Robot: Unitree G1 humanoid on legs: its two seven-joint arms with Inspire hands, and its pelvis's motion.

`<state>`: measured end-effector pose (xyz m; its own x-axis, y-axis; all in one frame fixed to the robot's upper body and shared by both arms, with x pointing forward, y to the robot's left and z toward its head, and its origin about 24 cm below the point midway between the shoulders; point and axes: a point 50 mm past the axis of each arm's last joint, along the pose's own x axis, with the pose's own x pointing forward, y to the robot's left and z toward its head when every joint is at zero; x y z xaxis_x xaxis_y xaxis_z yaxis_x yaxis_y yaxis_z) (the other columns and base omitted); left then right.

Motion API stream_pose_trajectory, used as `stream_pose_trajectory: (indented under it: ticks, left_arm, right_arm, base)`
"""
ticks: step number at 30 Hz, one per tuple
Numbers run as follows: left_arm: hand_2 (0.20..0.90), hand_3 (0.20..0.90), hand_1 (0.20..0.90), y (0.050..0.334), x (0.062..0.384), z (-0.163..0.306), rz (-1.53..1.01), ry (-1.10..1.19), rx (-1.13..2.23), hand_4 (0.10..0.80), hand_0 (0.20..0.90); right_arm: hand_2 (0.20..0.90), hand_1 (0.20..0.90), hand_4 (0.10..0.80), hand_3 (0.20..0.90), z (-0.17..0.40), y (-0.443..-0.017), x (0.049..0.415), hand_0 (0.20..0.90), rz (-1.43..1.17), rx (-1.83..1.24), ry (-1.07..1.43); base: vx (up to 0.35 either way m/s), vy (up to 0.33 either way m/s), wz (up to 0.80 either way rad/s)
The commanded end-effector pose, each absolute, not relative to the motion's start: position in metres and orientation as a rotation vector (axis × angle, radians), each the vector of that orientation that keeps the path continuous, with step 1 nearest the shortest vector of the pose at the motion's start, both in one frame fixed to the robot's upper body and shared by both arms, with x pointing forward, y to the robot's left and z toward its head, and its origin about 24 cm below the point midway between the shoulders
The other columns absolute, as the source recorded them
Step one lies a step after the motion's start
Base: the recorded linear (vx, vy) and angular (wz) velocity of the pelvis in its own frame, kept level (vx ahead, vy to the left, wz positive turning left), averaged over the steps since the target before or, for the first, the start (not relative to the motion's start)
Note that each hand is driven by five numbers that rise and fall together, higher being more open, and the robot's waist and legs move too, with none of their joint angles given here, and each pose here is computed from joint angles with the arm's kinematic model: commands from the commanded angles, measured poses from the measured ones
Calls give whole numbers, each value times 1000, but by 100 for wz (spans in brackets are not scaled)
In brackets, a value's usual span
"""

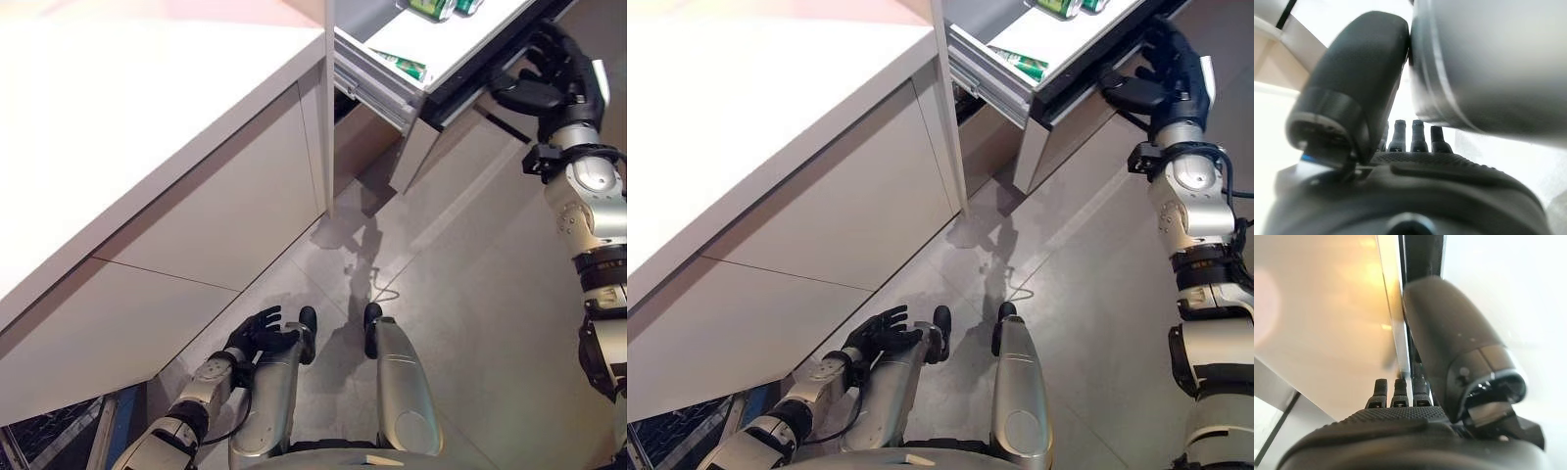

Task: Put drinks into fridge and close the fridge

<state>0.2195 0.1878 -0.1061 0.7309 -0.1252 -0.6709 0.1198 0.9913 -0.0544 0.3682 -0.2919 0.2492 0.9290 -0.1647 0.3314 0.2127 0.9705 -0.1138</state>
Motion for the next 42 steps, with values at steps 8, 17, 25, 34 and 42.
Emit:
stream_pose_trajectory:
  ticks: [8,17,25,34,42]
  left_arm:
    - [900,900,900,227,169,-125,-118,886,117,800,900]
    - [900,900,900,234,158,-129,-98,921,131,800,900]
    - [900,900,900,231,161,-129,-106,916,115,800,900]
    - [900,900,900,221,152,-136,-91,939,39,800,900]
    - [900,900,900,219,118,-150,-12,1013,-42,800,900]
  right_arm:
    - [900,900,800,900,328,-223,382,900,26,-114,-605]
    - [900,900,800,900,313,-245,377,900,-137,-73,-613]
    - [900,900,800,900,283,-266,370,900,-214,-28,-574]
    - [900,900,800,900,174,-261,347,900,-247,60,-380]
    - [900,900,800,900,8,-235,273,900,-171,29,96]
  base:
    - [13,16,24]
    - [5,-14,19]
    - [-9,-33,-11]
    - [-18,-7,-24]
    - [-24,-34,-15]
